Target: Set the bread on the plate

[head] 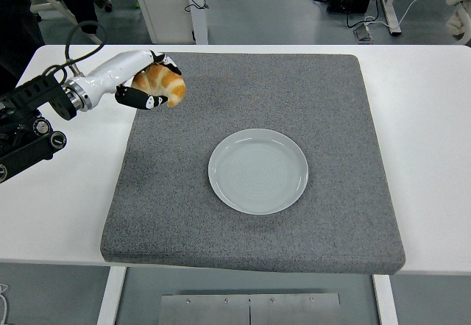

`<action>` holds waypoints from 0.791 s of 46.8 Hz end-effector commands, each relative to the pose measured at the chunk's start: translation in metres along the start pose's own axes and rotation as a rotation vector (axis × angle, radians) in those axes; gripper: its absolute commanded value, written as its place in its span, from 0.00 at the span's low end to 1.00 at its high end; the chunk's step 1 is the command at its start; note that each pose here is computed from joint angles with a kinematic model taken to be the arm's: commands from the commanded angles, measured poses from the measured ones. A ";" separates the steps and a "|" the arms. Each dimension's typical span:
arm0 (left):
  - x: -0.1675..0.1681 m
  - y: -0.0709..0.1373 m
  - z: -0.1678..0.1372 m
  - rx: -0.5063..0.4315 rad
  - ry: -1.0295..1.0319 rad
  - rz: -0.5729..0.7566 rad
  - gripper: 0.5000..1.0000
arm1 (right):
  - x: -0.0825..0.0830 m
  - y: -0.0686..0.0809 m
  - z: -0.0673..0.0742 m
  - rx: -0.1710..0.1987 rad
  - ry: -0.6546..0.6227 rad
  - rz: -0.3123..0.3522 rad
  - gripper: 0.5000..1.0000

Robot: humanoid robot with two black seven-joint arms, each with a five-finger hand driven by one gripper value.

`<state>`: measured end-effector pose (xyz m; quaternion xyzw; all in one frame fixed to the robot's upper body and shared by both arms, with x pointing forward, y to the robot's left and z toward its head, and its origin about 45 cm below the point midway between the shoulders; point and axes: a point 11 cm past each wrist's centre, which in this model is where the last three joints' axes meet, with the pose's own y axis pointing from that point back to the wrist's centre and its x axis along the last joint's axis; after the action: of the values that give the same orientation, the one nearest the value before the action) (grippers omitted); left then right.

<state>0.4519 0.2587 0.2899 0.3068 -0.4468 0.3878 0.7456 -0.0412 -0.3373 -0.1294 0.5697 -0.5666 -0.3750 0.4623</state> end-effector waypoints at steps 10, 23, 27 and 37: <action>0.068 -0.003 0.015 -0.036 0.010 0.068 0.02 | 0.000 0.000 0.000 0.000 0.000 0.000 1.00; 0.092 -0.010 0.035 -0.085 0.008 0.066 0.04 | 0.000 0.000 0.000 0.000 0.000 0.000 1.00; 0.095 -0.015 0.046 -0.114 0.015 0.053 0.05 | 0.000 0.000 0.000 0.000 0.000 0.000 1.00; 0.087 -0.026 0.093 -0.245 0.057 -0.006 0.06 | 0.000 0.000 0.000 0.000 0.000 0.000 1.00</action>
<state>0.4669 0.2102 0.4020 0.2161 -0.4655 0.3506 0.7834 -0.0411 -0.3373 -0.1294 0.5697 -0.5666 -0.3749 0.4624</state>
